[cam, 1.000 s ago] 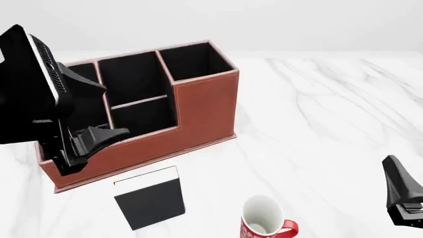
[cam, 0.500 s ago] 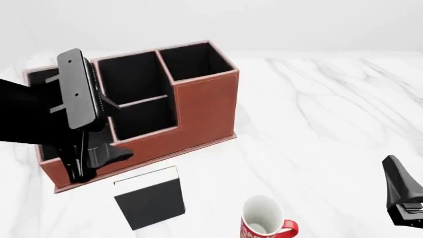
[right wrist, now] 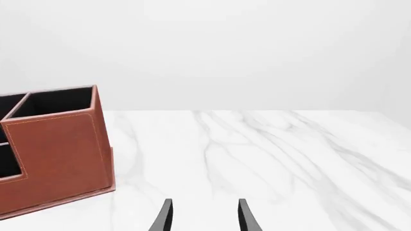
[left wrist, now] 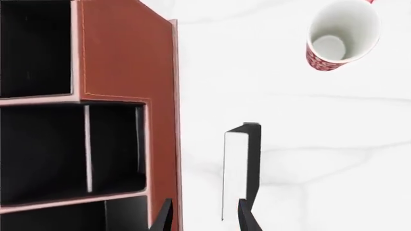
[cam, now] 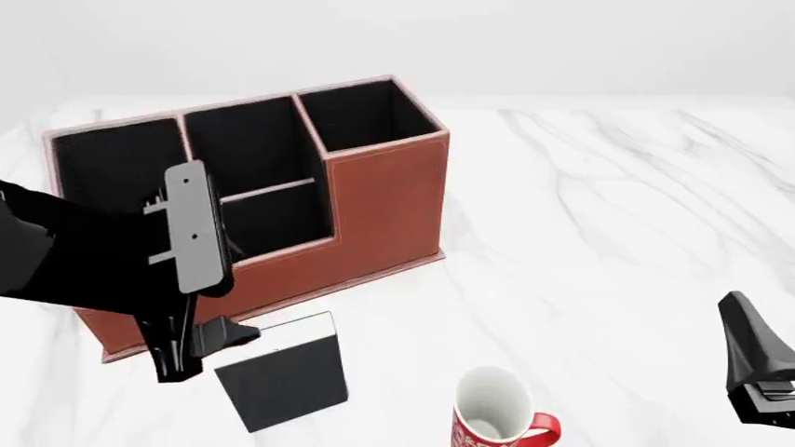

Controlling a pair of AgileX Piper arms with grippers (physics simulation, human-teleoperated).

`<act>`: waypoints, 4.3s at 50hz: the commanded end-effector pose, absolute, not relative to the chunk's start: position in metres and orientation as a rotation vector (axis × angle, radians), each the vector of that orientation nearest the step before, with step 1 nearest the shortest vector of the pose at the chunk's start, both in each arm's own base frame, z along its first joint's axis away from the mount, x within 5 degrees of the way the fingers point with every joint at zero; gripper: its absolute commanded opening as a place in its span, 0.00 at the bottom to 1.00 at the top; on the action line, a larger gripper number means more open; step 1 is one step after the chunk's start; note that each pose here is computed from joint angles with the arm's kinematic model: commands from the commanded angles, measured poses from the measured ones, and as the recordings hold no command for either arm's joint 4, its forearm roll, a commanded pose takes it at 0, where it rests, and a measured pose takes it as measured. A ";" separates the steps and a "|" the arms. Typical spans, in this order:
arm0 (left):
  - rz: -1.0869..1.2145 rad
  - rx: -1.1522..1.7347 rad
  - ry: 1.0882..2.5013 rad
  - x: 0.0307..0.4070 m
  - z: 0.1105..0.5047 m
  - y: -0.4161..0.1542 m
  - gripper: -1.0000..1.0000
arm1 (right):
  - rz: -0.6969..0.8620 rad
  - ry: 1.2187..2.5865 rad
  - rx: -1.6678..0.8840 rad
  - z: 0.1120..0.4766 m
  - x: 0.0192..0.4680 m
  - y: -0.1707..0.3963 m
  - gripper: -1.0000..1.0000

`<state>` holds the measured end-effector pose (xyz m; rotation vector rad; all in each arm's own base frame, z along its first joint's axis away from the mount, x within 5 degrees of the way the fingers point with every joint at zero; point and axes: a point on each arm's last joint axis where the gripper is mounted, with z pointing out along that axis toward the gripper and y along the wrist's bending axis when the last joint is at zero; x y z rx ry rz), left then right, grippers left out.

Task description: Pick up the book and place it in the front compartment of the caddy.

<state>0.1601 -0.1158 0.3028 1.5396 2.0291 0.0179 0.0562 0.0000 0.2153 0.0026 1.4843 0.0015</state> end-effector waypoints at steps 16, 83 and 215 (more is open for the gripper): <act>-0.041 1.558 2.038 0.148 0.287 -0.126 1.00 | 0.002 1.484 0.002 0.215 0.056 0.000 1.00; -0.078 1.507 2.089 0.152 0.252 -0.136 1.00 | 0.000 1.484 0.003 0.215 0.056 0.000 1.00; 0.412 1.529 1.680 0.285 0.371 -0.106 0.00 | 0.000 1.484 0.003 0.215 0.056 0.000 1.00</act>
